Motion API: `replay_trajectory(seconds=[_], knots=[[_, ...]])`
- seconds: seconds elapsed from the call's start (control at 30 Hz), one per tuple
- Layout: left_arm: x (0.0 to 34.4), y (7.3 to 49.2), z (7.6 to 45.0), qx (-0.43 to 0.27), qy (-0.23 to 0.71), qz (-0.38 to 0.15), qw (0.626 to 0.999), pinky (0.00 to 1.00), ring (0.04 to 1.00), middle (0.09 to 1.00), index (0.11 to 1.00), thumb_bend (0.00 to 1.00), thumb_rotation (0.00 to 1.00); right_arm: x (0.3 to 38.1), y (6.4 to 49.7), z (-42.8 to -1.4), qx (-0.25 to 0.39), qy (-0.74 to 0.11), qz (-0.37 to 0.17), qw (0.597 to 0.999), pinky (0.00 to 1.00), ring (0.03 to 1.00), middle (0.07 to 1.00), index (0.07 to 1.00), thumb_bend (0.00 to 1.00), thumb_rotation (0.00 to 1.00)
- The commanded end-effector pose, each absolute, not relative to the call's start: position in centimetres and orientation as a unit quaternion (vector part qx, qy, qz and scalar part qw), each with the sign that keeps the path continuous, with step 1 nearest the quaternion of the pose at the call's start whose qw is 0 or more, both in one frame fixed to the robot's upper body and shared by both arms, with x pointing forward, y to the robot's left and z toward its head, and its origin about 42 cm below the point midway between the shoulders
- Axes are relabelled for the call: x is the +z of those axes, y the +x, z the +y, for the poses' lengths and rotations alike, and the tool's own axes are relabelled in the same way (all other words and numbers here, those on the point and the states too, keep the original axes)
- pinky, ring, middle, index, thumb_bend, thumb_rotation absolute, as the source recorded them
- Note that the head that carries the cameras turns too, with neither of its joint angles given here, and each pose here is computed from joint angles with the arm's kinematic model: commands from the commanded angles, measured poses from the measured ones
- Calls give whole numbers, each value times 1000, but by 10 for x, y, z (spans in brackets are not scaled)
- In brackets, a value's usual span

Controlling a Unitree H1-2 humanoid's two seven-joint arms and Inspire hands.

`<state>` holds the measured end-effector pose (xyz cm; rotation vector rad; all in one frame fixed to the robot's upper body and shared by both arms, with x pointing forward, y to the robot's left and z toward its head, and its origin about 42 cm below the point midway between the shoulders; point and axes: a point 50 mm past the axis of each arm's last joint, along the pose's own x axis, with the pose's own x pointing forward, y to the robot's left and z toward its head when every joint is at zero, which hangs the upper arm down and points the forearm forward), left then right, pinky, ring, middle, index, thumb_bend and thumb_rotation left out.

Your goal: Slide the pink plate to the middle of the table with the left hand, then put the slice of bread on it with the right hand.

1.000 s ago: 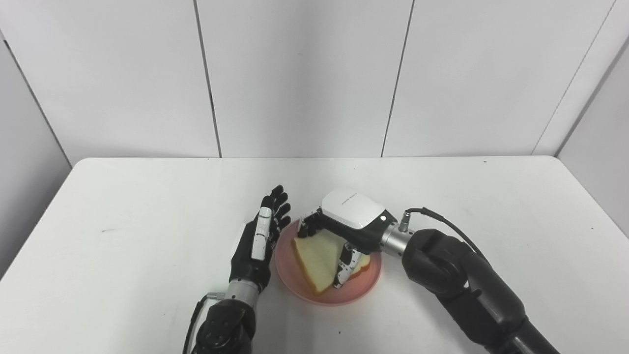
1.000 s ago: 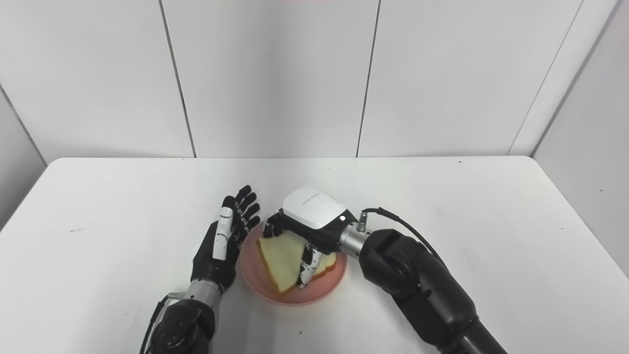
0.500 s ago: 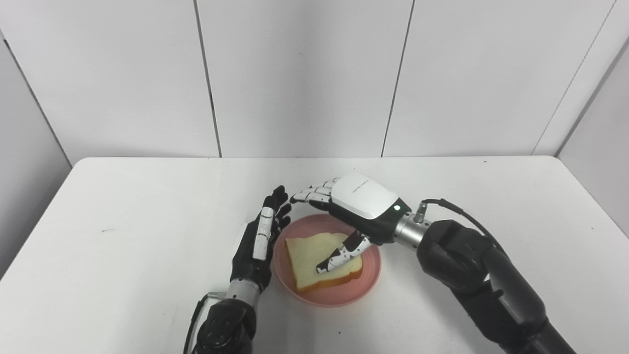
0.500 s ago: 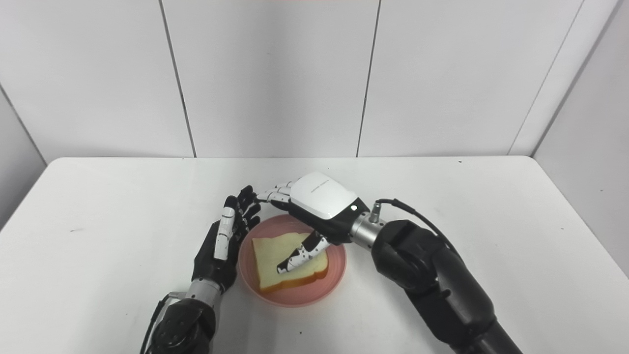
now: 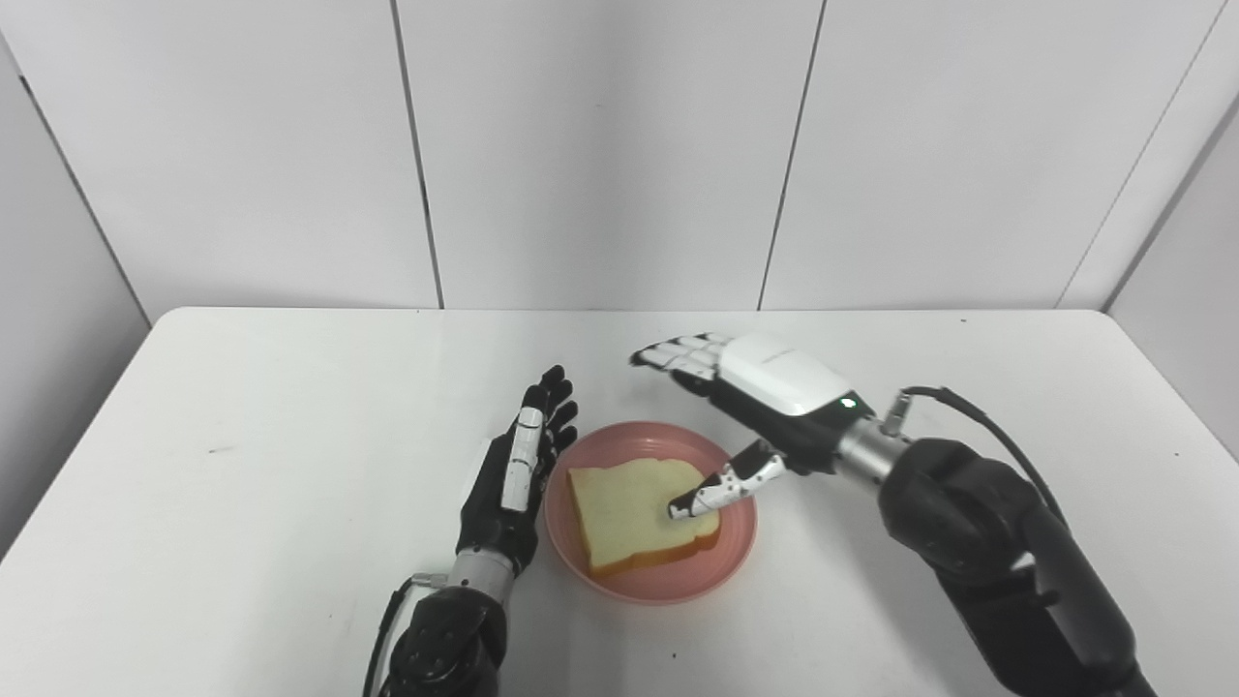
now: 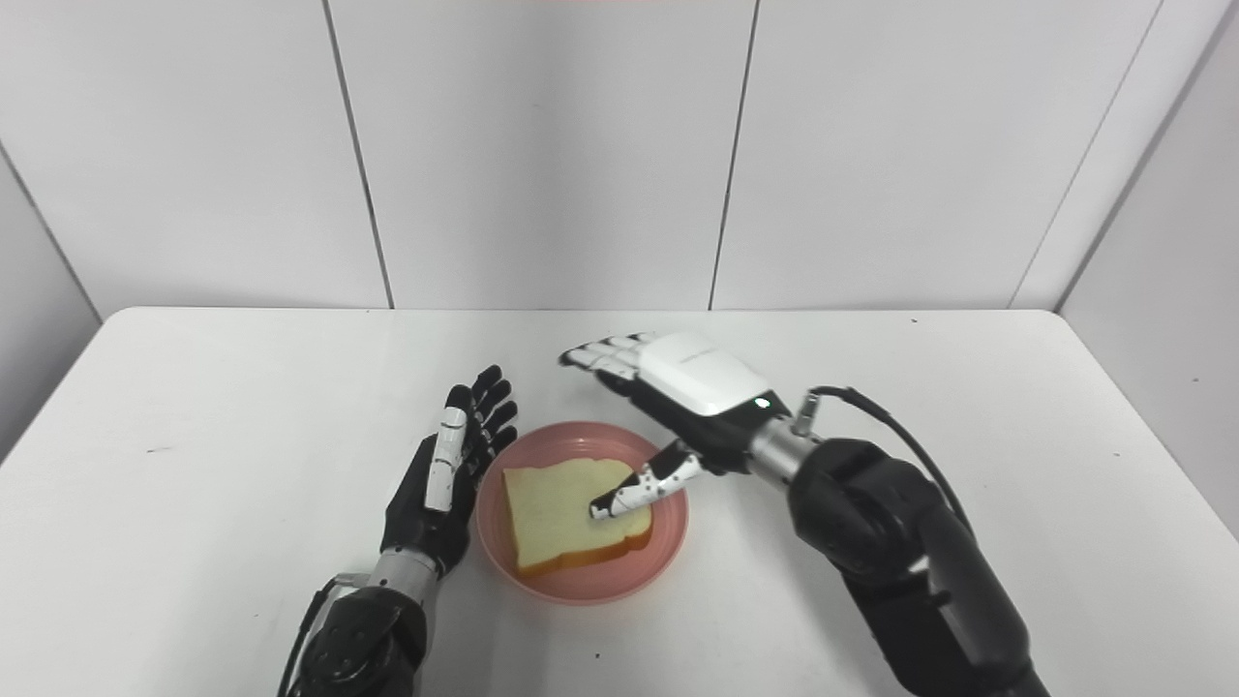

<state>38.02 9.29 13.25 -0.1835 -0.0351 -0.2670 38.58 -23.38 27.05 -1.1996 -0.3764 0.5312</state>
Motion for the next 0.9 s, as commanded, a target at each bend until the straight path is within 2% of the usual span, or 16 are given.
replay_trajectory(seconds=[0.0,0.1,0.2,0.27,0.37,0.4,0.43,0.5,0.87], knots=[[138,382,97,-133,-94,-26,986,944,949,961,908,710,1000,281,388,-241,212,-509,-194,811,885,960,969,960,1000,544],[138,381,99,-133,-98,-29,986,943,953,961,906,707,1000,261,382,-248,179,-442,-192,858,808,963,996,980,962,599],[138,380,101,-135,-98,-31,986,944,956,966,909,712,1000,242,376,-247,158,-403,-183,883,823,980,1000,998,880,709],[139,379,102,-136,-97,-33,985,946,957,968,910,713,1000,231,373,-245,148,-381,-182,894,816,976,1000,1000,850,740],[139,377,105,-137,-97,-37,985,955,967,980,917,707,1000,217,372,-240,132,-338,-184,914,874,980,1000,1000,752,833],[140,377,106,-136,-95,-38,985,956,968,981,918,707,1000,211,371,-237,125,-326,-181,919,886,982,1000,1000,740,845],[140,376,107,-135,-94,-40,986,955,968,980,918,706,1000,208,370,-235,121,-318,-179,923,898,987,1000,1000,721,907],[141,375,110,-134,-88,-45,986,956,970,978,921,702,1000,198,368,-231,113,-296,-172,933,911,997,1000,1000,713,961],[142,371,127,-135,-94,-68,984,990,993,989,934,670,996,171,359,-209,80,-235,-178,952,998,1000,1000,1000,665,1000]])
